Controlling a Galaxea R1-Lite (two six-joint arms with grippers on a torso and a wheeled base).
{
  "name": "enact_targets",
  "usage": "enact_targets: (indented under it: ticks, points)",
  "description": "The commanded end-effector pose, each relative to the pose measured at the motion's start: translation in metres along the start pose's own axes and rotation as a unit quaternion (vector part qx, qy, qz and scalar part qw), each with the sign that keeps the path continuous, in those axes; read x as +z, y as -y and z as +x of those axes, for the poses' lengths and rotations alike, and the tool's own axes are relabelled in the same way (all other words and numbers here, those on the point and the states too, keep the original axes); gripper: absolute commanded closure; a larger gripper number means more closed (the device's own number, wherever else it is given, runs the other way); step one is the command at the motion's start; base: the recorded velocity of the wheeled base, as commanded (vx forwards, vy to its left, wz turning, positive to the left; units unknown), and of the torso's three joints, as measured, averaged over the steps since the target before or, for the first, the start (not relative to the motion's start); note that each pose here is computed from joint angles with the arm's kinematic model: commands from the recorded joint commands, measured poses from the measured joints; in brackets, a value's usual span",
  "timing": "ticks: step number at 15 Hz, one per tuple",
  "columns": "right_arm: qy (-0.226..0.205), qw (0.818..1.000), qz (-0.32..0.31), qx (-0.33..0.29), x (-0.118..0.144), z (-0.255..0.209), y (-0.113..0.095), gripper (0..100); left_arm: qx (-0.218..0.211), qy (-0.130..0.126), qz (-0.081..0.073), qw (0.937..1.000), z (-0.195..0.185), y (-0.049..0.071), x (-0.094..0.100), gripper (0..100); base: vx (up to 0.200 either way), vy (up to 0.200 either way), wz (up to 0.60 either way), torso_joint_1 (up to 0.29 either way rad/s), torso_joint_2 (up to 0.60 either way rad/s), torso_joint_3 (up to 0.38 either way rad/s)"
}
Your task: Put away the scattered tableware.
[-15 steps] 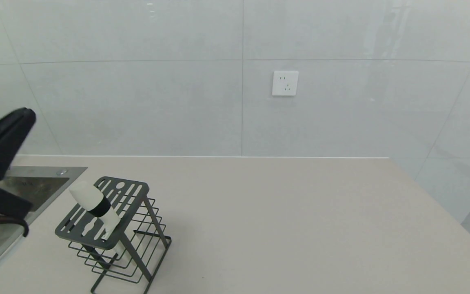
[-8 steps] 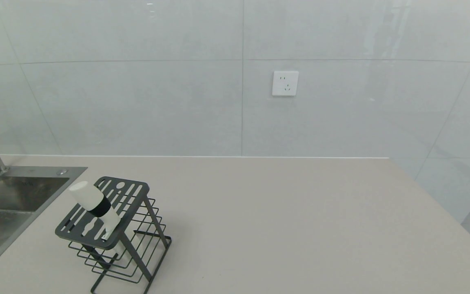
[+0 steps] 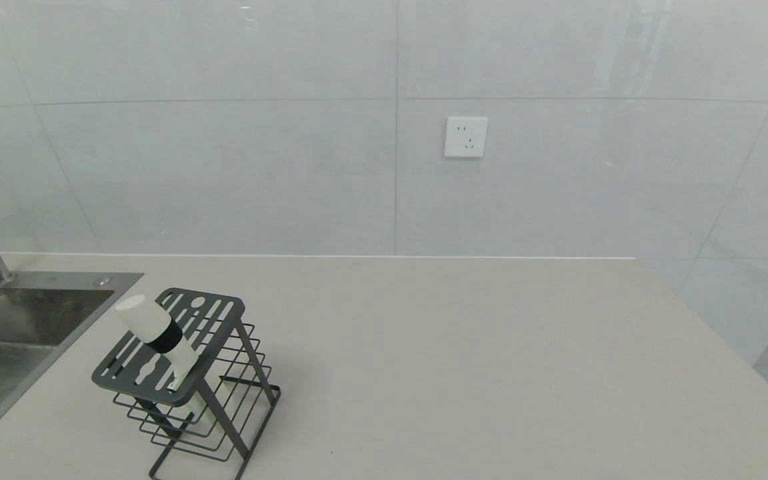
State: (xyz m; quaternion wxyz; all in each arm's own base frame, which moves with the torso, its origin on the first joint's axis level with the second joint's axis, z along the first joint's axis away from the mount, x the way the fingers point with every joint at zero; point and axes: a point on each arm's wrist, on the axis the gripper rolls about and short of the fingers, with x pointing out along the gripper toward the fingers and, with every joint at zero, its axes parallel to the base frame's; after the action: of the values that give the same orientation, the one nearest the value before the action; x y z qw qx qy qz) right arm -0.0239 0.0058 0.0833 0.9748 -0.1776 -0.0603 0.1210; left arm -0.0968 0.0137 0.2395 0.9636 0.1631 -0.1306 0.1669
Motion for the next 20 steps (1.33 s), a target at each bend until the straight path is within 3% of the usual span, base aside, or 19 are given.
enact_targets:
  ticks: [1, 2, 3, 4, 5, 6, 8, 10, 14, 15, 17, 18, 19, 20]
  points:
    - [0.0, 1.0, 0.0, 0.0, 0.0, 0.0, 0.0, 0, 0.021, 0.007, -0.021, 0.9995, -0.025, 0.001, -0.012, 100, 0.0, 0.0, 0.0, 0.0, 0.0, 0.0]
    - [0.0, 1.0, 0.0, 0.0, 0.0, 0.0, 0.0, 0, 0.007, -0.005, -0.037, 0.9993, -0.025, 0.006, -0.02, 100, 0.0, 0.0, 0.0, 0.0, 0.0, 0.0]
    - [0.0, 1.0, 0.0, 0.0, 0.0, 0.0, 0.0, 0, -0.022, -0.022, -0.061, 0.9976, -0.023, 0.018, -0.041, 100, 0.0, 0.0, 0.0, 0.0, 0.0, 0.0]
    - [0.0, 1.0, 0.0, 0.0, 0.0, 0.0, 0.0, 0, -0.038, -0.047, -0.101, 0.993, -0.015, 0.027, -0.056, 100, 0.0, 0.0, 0.0, 0.0, 0.0, 0.0]
    - [0.0, 1.0, 0.0, 0.0, 0.0, 0.0, 0.0, 0, -0.04, -0.055, -0.123, 0.9901, -0.012, 0.03, -0.061, 100, 0.0, 0.0, 0.0, 0.0, 0.0, 0.0]
    - [0.0, 1.0, 0.003, 0.0, 0.0, 0.0, 0.0, 0, -0.045, -0.079, -0.136, 0.9865, -0.004, 0.04, -0.08, 100, 0.0, 0.0, 0.0, 0.0, 0.0, 0.0]
    - [-0.001, 1.0, 0.012, -0.002, 0.0, 0.0, 0.0, 0, -0.062, -0.108, -0.137, 0.9827, 0.011, 0.062, -0.121, 100, 0.0, 0.0, 0.0, 0.0, 0.0, 0.0]
    - [-0.001, 1.0, 0.013, -0.003, 0.0, 0.0, 0.0, 0, -0.11, -0.104, -0.142, 0.9782, 0.016, 0.079, -0.154, 100, 0.0, 0.0, 0.0, 0.0, 0.0, 0.0]
    - [-0.005, 0.999, 0.036, -0.009, -0.001, 0.0, 0.0, 0, -0.129, -0.109, -0.141, 0.9756, 0.015, 0.08, -0.154, 100, 0.0, 0.0, 0.0, 0.0, 0.0, 0.0]
    - [-0.013, 0.998, 0.058, -0.036, -0.001, 0.0, 0.001, 0, -0.134, -0.104, -0.128, 0.9771, 0.015, 0.08, -0.154, 100, 0.0, 0.0, 0.0, 0.0, 0.0, 0.0]
    - [-0.041, 0.984, 0.148, -0.095, -0.006, -0.001, 0.003, 0, -0.137, -0.083, -0.054, 0.9856, 0.016, 0.08, -0.152, 100, 0.0, 0.0, 0.0, 0.0, 0.0, 0.0]
    - [-0.06, 0.978, 0.17, -0.109, -0.009, -0.001, 0.002, 0, -0.137, -0.093, -0.068, 0.9839, 0.016, 0.08, -0.153, 100, 0.0, 0.0, 0.0, 0.0, 0.0, 0.0]
    - [-0.057, 0.979, 0.161, -0.111, -0.008, -0.001, 0.002, 0, -0.14, -0.102, -0.108, 0.9788, 0.017, 0.08, -0.153, 100, 0.0, 0.0, 0.0, 0.0, 0.0, 0.0]
    - [-0.057, 0.98, 0.154, -0.111, -0.008, -0.001, 0.002, 0, -0.15, -0.101, -0.122, 0.9759, 0.016, 0.081, -0.153, 100, 0.0, 0.0, 0.0, 0.0, 0.0, 0.0]
